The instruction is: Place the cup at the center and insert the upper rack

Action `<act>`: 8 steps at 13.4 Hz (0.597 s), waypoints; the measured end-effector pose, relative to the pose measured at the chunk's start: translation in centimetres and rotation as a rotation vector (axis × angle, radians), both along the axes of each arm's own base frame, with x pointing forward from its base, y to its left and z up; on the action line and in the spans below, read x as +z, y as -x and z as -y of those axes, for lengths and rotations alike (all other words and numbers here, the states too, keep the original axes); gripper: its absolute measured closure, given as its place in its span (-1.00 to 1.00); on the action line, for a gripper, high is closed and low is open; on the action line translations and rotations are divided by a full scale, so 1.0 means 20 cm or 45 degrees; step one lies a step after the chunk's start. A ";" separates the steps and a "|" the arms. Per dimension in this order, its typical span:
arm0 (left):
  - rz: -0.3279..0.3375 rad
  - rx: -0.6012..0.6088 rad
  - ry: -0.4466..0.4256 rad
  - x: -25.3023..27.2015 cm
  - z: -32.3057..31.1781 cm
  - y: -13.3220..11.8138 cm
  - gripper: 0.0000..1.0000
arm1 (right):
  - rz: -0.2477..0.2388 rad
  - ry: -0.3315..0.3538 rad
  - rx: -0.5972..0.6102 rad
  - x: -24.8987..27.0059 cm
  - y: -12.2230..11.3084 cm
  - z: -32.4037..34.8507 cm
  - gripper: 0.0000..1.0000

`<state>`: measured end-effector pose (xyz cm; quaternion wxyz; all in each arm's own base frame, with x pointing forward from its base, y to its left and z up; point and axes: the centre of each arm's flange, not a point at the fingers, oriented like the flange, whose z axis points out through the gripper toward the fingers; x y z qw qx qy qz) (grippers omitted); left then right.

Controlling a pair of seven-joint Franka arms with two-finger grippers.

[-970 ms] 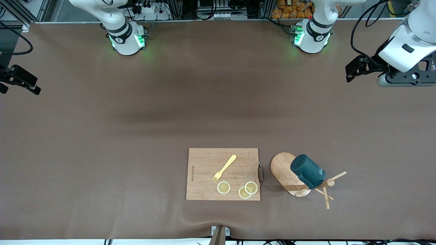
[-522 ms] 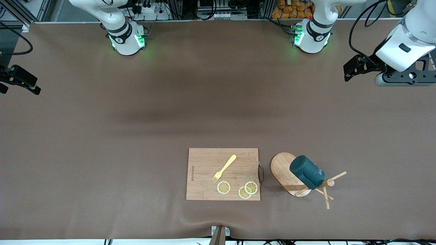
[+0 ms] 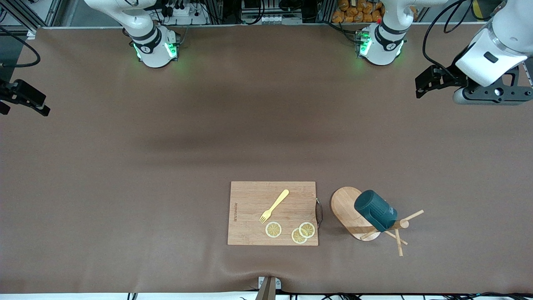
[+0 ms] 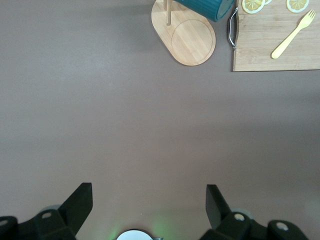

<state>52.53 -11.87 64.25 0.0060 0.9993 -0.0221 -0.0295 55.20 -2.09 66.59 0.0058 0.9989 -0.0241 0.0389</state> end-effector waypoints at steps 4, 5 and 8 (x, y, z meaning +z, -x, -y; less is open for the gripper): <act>-0.008 -0.003 -0.002 0.00 0.00 0.00 -1.00 | 0.000 0.000 0.001 0.00 0.00 0.00 -1.00; -0.009 0.000 -0.002 0.00 0.00 0.00 -1.00 | -0.001 0.000 0.001 0.00 0.00 0.00 -1.00; -0.018 0.008 -0.003 -0.01 -0.04 0.00 -1.00 | -0.005 0.000 0.001 0.00 0.00 0.00 -1.00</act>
